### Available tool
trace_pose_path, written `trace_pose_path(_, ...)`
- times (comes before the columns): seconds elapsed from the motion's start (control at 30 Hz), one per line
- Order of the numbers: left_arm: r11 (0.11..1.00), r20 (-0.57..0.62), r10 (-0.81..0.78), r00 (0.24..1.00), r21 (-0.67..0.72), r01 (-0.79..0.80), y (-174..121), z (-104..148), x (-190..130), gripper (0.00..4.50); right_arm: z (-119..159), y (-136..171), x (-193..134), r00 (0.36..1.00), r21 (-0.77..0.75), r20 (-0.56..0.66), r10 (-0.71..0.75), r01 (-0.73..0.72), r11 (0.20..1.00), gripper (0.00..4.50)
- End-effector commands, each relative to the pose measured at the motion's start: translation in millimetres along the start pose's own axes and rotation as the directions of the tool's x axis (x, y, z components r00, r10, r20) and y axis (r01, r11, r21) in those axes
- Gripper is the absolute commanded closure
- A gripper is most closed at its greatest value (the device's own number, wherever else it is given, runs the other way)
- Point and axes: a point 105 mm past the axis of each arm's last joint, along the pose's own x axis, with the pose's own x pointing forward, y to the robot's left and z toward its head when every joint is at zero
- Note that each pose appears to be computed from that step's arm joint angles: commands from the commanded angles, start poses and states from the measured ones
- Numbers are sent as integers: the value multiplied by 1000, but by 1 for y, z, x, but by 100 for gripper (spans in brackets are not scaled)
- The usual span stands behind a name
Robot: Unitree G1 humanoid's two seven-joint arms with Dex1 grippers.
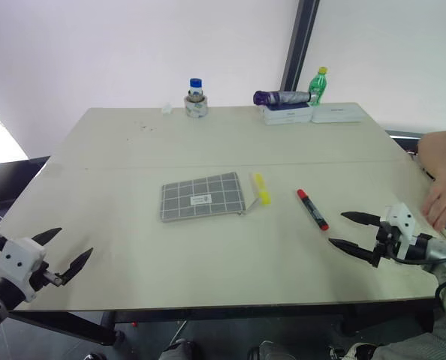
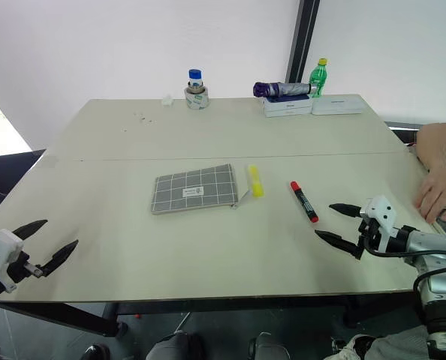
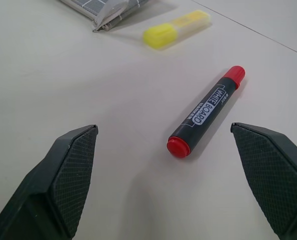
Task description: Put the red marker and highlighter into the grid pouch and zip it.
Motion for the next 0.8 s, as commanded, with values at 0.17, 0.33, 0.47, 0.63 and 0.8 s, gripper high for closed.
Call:
trace_pose_path(0.17, 999, 19, 13, 1000, 43, -14, 3, 7, 0, 0, 11, -7, 0, 999, -32, 31, -22, 23, 999, 7)
trace_pose_path(0.33, 999, 17, 2, 1000, 47, -2, 1, 6, 1, 0, 8, -10, 0, 999, -33, 22, -36, 37, 999, 7)
trace_pose_path(0.47, 999, 25, -2, 1000, 42, 1, 0, 6, 1, 0, 6, -12, -1, 999, -37, 13, -44, 44, 998, 7)
trace_pose_path(0.63, 998, 37, -11, 999, 59, 9, -1, 6, 2, 0, 8, -16, 2, 998, -45, 28, -62, 63, 997, 7)
trace_pose_path(0.8, 997, 41, 8, 999, 76, -12, 3, 7, 5, 0, 21, -23, 11, 993, -40, 73, -90, 93, 995, 7)
